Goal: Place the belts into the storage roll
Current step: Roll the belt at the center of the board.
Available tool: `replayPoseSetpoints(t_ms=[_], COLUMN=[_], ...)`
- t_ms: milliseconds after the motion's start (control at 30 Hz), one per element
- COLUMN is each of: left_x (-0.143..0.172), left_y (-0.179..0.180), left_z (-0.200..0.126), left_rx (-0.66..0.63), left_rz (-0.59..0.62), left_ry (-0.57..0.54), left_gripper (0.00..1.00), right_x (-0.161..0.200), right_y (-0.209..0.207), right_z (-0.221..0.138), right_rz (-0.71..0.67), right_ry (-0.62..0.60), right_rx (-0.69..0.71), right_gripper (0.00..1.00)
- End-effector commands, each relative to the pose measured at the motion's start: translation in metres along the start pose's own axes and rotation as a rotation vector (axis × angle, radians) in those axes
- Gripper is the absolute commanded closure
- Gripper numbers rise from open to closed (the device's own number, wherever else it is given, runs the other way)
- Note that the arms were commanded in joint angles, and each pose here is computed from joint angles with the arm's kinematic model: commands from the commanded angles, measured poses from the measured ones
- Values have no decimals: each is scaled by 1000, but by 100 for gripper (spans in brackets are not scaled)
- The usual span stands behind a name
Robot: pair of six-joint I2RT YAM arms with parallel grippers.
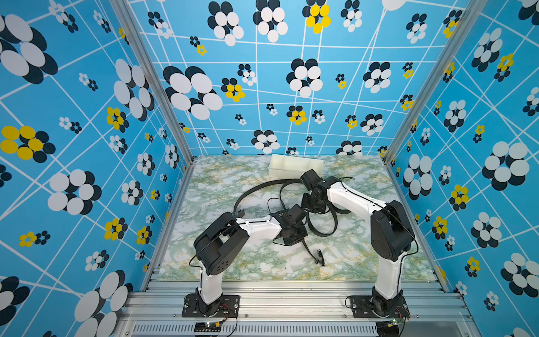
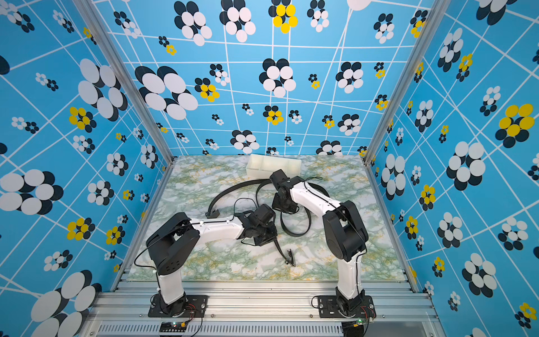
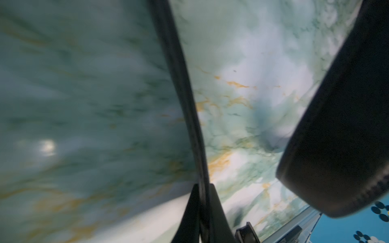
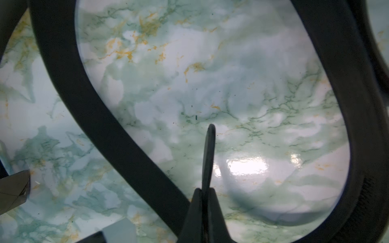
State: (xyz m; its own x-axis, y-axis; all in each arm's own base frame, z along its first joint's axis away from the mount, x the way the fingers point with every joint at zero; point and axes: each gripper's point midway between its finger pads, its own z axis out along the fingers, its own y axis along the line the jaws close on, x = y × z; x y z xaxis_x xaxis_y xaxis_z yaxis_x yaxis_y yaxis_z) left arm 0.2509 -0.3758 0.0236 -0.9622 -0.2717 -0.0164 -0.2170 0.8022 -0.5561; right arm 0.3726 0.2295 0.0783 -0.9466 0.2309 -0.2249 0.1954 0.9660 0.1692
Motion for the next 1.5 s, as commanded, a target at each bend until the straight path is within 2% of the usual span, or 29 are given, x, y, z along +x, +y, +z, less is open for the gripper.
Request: replayPoseSetpoints(t_ms=[0,67,133,200,300,467,567,667,833,967,1067,1133,1200,1233,1367,1467], left_x=[36,54,68,75,66,21,-21,-67,-128,-159,-172,-176,-178,-179,-172,-149], left_y=[-2,3,7,11,15,23,32,31,23,28,39,52,66,73,98,118], left_z=[24,29,27,19,-5,-60,-83,-88,-62,-40,-25,-21,-25,-29,-61,-82], left_rx=[18,22,25,14,-17,-104,-142,-156,-222,-272,-299,-314,-322,-319,-289,-302], left_rz=[-107,-136,-155,-139,-81,49,97,162,320,387,393,367,325,301,167,90], left_ry=[54,77,89,99,72,9,-25,-33,12,59,94,107,106,93,25,-19], left_gripper=[93,89,68,52,35,28,27,27,27,30,39,53,75,79,84,85], right_x=[2,2,3,1,1,-4,-7,-10,-14,-12,-9,-11,-14,-15,-20,-16], right_y=[-11,-16,-19,-21,-20,-24,-30,-33,-36,-37,-36,-34,-31,-29,-14,5], right_z=[5,11,18,22,24,23,24,23,22,24,27,29,29,29,30,36], right_rz=[11,52,93,122,162,217,276,323,413,484,533,550,549,543,524,519], right_ry=[32,39,44,42,42,33,33,32,27,32,42,44,41,42,44,64], right_rx=[40,45,42,42,23,4,-7,-10,-13,-13,-21,-25,-28,-25,-37,-48], right_gripper=[100,100,100,100,100,100,100,100,100,100,100,100,100,100,100,100])
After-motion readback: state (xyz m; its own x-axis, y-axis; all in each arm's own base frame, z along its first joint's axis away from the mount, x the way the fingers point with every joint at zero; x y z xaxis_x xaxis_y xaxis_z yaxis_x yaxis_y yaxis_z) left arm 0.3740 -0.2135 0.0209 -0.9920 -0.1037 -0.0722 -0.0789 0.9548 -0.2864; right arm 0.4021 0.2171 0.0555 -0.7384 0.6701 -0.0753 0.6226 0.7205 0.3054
